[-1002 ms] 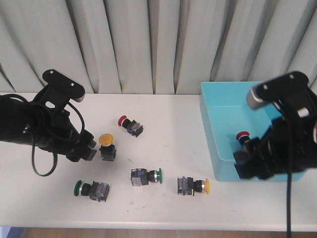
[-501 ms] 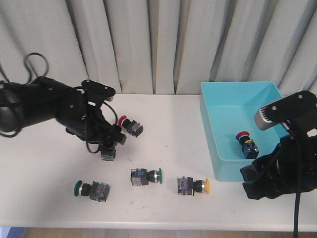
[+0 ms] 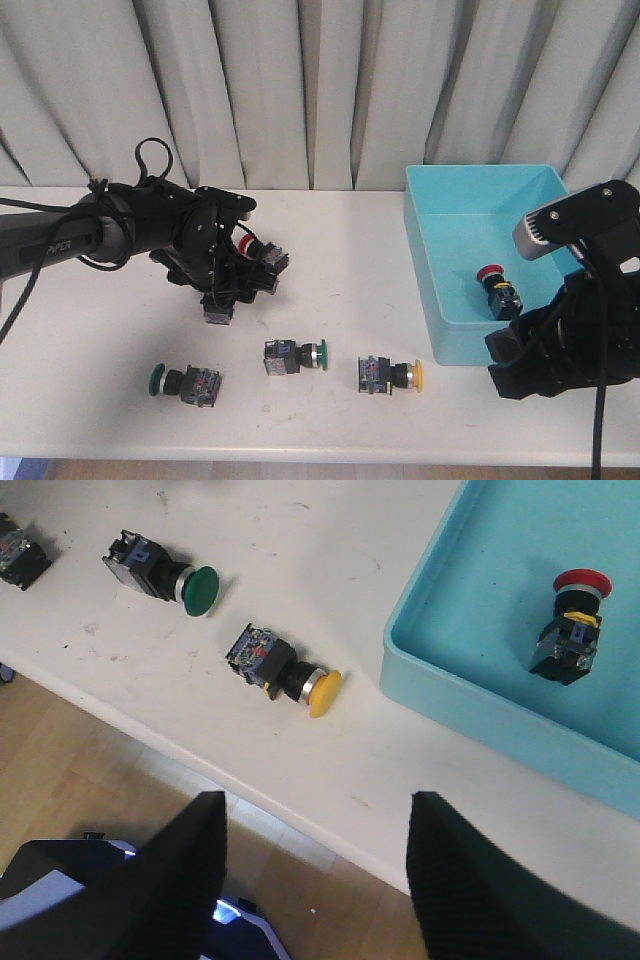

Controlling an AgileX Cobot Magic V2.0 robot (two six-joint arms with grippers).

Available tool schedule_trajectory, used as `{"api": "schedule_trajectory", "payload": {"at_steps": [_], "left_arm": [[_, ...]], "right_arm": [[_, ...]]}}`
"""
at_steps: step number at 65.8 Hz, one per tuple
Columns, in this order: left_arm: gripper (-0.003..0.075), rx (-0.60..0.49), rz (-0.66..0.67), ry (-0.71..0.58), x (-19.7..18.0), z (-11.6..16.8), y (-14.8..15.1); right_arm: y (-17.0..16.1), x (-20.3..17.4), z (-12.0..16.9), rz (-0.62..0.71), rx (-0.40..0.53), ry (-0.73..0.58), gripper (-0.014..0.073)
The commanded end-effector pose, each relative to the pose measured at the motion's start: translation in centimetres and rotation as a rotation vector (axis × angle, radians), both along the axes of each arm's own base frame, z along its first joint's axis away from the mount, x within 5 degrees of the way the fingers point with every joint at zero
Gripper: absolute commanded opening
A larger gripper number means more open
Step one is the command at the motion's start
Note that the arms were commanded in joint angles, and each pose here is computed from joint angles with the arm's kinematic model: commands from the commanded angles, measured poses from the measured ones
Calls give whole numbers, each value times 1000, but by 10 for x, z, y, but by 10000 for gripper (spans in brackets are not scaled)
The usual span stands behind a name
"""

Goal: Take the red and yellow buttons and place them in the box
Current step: 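Reach the left gripper to the yellow-capped button and grasp it, then carry the yellow button with the left gripper toward the right gripper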

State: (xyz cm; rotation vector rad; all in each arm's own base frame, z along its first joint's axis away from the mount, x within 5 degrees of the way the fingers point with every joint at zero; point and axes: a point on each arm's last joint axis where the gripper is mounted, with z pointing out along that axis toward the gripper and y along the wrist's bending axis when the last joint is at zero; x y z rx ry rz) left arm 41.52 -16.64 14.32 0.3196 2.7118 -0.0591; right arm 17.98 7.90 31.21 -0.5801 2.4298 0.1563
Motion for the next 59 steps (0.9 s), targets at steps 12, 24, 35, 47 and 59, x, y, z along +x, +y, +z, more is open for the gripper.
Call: {"api": "schedule_trajectory", "payload": {"at_steps": [12, 24, 35, 47, 59], "left_arm": [[312, -38, 7, -104, 6, 34, 0], [193, -32, 5, -98, 5, 35, 0], [155, -6, -40, -107, -1, 56, 3], [157, 35, -128, -159, -21, 107, 12], [157, 22, -175, -271, -55, 150, 26]], "right_arm": [[1, 2, 15, 2, 31, -93, 391], [1, 2, 15, 2, 31, -93, 391], [1, 2, 15, 1, 36, -91, 391], [1, 2, 15, 1, 36, -90, 391], [1, 2, 15, 1, 36, -90, 391]]}}
